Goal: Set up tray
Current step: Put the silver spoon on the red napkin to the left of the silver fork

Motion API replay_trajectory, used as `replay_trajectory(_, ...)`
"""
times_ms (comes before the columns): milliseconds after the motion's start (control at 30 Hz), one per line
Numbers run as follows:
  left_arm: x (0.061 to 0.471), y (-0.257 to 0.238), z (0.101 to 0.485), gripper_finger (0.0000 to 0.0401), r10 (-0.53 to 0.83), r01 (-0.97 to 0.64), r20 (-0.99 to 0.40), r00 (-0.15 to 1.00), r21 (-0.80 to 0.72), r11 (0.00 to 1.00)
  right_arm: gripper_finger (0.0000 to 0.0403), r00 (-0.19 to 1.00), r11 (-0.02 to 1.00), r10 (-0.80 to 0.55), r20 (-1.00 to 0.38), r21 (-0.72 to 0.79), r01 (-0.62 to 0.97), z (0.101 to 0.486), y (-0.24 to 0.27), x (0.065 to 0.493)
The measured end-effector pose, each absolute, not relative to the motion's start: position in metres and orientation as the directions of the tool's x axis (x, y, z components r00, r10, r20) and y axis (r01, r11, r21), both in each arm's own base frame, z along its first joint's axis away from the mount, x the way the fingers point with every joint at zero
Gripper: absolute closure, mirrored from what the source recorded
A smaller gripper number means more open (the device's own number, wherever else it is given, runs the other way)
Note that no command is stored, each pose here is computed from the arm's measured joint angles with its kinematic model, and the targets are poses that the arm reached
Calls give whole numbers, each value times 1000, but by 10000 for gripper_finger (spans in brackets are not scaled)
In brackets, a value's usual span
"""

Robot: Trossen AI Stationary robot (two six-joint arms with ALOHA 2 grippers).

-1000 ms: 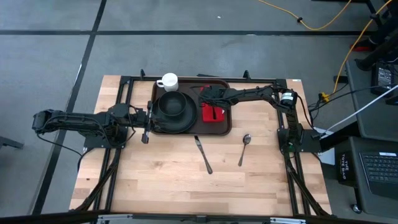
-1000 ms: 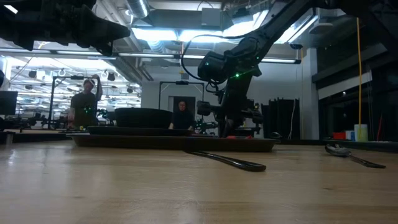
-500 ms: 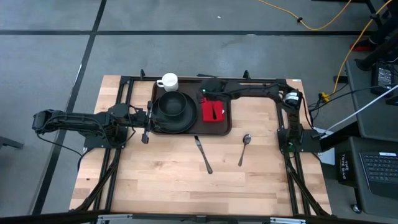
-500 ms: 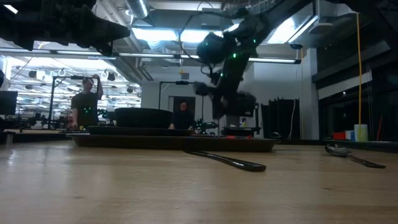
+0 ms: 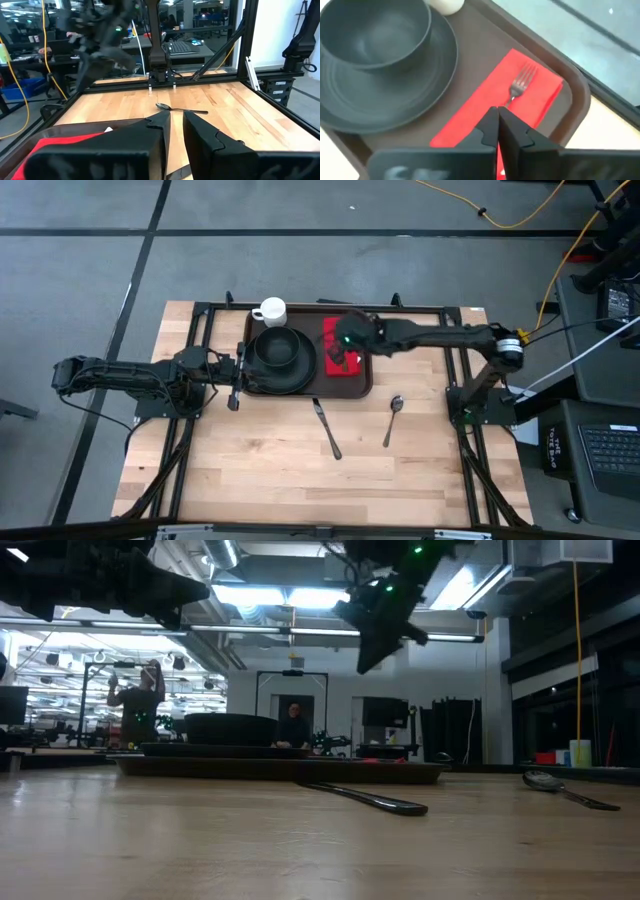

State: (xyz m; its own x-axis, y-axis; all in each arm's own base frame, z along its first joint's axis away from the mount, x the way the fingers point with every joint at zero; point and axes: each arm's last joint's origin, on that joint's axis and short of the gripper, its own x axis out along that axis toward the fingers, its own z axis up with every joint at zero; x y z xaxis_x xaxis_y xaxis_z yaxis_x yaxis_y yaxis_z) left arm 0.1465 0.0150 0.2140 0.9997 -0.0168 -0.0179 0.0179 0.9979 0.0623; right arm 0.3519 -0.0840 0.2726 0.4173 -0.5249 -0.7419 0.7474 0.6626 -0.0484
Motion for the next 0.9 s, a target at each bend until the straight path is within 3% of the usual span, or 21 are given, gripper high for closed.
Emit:
replay_trajectory(167, 146, 15, 214, 357, -17, 18, -18, 1000, 62, 998, 388, 463, 689, -553, -693, -69, 721, 260, -49, 332)
replay_trajectory(400, 146, 15, 214, 355, -17, 18, -17, 1000, 62, 998, 394, 584, 751, -485, -651, 32, 659, 242, -2, 308)
replay_trajectory(567, 146, 15, 214, 358, -17, 18, -16, 1000, 21, 1000, 381, 600, 761, -465, -651, 53, 647, 234, 25, 298)
replay_trajectory(900, 146, 16, 215, 355, -3, 3, -6, 1000, 15, 1000, 394, 623, 782, -381, -683, 121, 611, 232, 69, 286)
